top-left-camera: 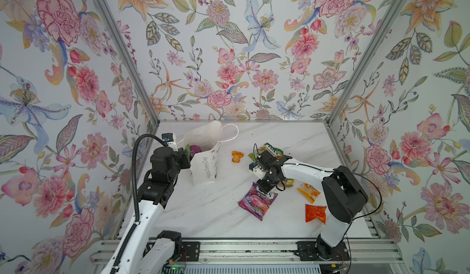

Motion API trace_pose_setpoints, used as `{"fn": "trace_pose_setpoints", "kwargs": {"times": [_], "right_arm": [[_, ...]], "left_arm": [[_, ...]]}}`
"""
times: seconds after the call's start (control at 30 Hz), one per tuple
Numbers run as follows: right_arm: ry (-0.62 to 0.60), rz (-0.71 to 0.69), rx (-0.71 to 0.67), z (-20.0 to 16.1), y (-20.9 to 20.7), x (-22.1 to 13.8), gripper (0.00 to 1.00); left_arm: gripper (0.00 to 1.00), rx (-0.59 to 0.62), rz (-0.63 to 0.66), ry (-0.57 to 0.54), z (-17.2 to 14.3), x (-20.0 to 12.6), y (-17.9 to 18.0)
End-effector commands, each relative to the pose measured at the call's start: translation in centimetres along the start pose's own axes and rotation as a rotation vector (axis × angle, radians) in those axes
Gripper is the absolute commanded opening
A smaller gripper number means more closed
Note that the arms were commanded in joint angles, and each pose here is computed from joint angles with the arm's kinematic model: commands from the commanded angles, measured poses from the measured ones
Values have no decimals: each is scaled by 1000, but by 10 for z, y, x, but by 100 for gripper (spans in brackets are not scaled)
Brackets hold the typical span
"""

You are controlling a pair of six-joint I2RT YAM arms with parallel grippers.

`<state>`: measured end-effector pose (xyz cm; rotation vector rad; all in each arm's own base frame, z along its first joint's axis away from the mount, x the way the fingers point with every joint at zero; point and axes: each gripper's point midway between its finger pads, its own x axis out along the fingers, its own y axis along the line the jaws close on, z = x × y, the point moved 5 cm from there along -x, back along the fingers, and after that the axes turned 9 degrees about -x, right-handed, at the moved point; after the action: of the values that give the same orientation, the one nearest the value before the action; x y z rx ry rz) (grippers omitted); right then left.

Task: Place the snacks into the paper bag
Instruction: Pick up the snack at the center of the table.

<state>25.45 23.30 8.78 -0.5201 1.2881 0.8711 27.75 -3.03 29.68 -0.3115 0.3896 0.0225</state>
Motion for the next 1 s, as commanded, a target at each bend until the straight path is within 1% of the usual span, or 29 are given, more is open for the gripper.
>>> {"fn": "trace_pose_setpoints", "kwargs": {"times": [0.0,0.2,0.23,0.27,0.4,0.53,0.73,0.8,0.97], "right_arm": [[-31,-48,44,0,-3,-15,0],[-189,-84,133,11,-7,-55,0],[-220,-88,154,14,-6,-63,0],[-252,-101,203,13,-16,-74,0],[-409,-76,335,19,-21,-111,0],[-558,-46,434,26,-19,-145,0],[-730,12,485,40,-11,-188,0],[-774,9,506,42,-11,-199,0],[-839,-7,567,43,-15,-219,0]], "left_arm": [[0,3,-31,-48,12,0,-4],[0,-22,-138,-8,18,6,-22],[0,-25,-147,-5,21,6,-24],[0,-26,-151,-1,23,6,-26],[0,-21,-143,7,37,6,-34],[0,13,-139,15,46,8,-47],[0,73,-120,31,50,12,-66],[0,79,-107,38,52,14,-68],[0,94,-84,53,55,19,-72]]}}
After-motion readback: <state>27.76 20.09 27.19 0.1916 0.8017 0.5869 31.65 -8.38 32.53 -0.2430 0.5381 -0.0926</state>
